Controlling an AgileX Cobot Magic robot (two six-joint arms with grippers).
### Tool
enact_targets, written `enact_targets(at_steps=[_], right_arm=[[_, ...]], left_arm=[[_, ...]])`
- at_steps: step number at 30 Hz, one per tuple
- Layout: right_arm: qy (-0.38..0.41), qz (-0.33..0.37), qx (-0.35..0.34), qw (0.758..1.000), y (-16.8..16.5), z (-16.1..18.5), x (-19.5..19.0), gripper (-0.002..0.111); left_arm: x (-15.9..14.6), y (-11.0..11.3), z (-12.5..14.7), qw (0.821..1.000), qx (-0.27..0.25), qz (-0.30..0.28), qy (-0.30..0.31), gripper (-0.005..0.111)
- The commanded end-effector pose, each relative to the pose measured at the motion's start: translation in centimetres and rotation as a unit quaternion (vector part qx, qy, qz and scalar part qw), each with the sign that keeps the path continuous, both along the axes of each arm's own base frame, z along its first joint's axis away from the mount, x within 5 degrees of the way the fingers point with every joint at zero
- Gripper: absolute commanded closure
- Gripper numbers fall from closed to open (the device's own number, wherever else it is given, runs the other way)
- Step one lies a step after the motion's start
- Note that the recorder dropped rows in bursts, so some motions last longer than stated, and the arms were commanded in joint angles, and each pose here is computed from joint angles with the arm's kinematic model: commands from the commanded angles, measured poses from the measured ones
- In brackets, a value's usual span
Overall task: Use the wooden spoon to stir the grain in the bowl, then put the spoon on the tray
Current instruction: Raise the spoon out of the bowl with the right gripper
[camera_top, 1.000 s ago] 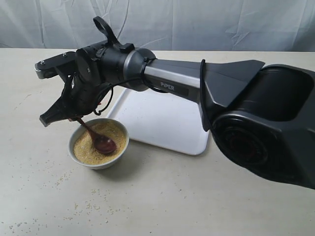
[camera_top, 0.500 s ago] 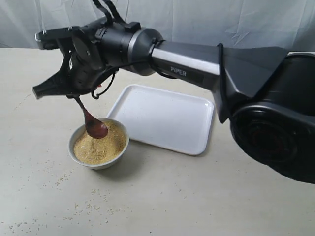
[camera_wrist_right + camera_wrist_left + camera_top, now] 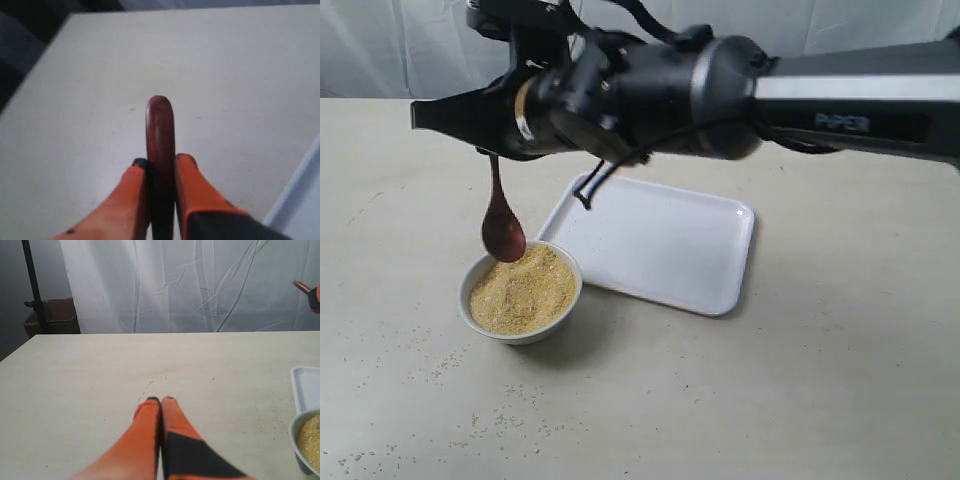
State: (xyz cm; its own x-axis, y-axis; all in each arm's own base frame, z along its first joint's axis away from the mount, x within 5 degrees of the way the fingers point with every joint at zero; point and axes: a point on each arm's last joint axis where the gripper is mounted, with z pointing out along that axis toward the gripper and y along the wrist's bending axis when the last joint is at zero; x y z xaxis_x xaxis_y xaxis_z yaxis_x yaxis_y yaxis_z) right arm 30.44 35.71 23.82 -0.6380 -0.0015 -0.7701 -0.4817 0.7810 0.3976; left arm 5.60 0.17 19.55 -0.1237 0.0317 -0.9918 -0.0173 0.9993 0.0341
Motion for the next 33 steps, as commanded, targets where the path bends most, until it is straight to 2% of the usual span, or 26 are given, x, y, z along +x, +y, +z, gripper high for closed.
enact_targets(at_steps=[1, 6, 9, 12, 16, 21, 26, 30, 33], right_arm=[[0.009, 0.028, 0.141, 0.99, -3.5, -1.4, -0.4, 0.109], [-0.063, 0.008, 0.209, 0.976, -6.0, -3.1, -0.4, 0.109], [-0.111, 0.023, 0.208, 0.972, -6.0, -2.9, -0.7, 0.109], [-0.167, 0.067, 0.184, 0.966, -5.6, -2.6, -1.0, 0.109], [-0.235, 0.136, 0.19, 0.943, -4.7, -2.9, -1.6, 0.109], [-0.243, 0.192, 0.159, 0.937, -3.0, -5.4, -0.9, 0.109], [-0.269, 0.246, 0.171, 0.916, -0.8, -6.7, -0.6, 0.109], [-0.255, 0.259, 0.147, 0.92, 0.9, -8.3, -1.0, 0.109], [-0.253, 0.282, 0.115, 0.918, 1.5, -10.7, -1.3, 0.109]], left_arm=[[0.0, 0.0, -0.1, 1.0, 0.0, 0.0, -0.002, 0.106], [0.0, 0.0, -0.1, 1.0, 0.0, 0.0, -0.002, 0.106], [0.0, 0.0, -0.1, 1.0, 0.0, 0.0, -0.002, 0.106], [0.0, 0.0, -0.1, 1.0, 0.0, 0.0, -0.002, 0.106], [0.0, 0.0, -0.1, 1.0, 0.0, 0.0, -0.002, 0.106], [0.0, 0.0, -0.1, 1.0, 0.0, 0.0, -0.002, 0.106], [0.0, 0.0, -0.1, 1.0, 0.0, 0.0, -0.002, 0.106], [0.0, 0.0, -0.1, 1.0, 0.0, 0.0, -0.002, 0.106], [0.0, 0.0, -0.1, 1.0, 0.0, 0.0, -0.002, 0.106]])
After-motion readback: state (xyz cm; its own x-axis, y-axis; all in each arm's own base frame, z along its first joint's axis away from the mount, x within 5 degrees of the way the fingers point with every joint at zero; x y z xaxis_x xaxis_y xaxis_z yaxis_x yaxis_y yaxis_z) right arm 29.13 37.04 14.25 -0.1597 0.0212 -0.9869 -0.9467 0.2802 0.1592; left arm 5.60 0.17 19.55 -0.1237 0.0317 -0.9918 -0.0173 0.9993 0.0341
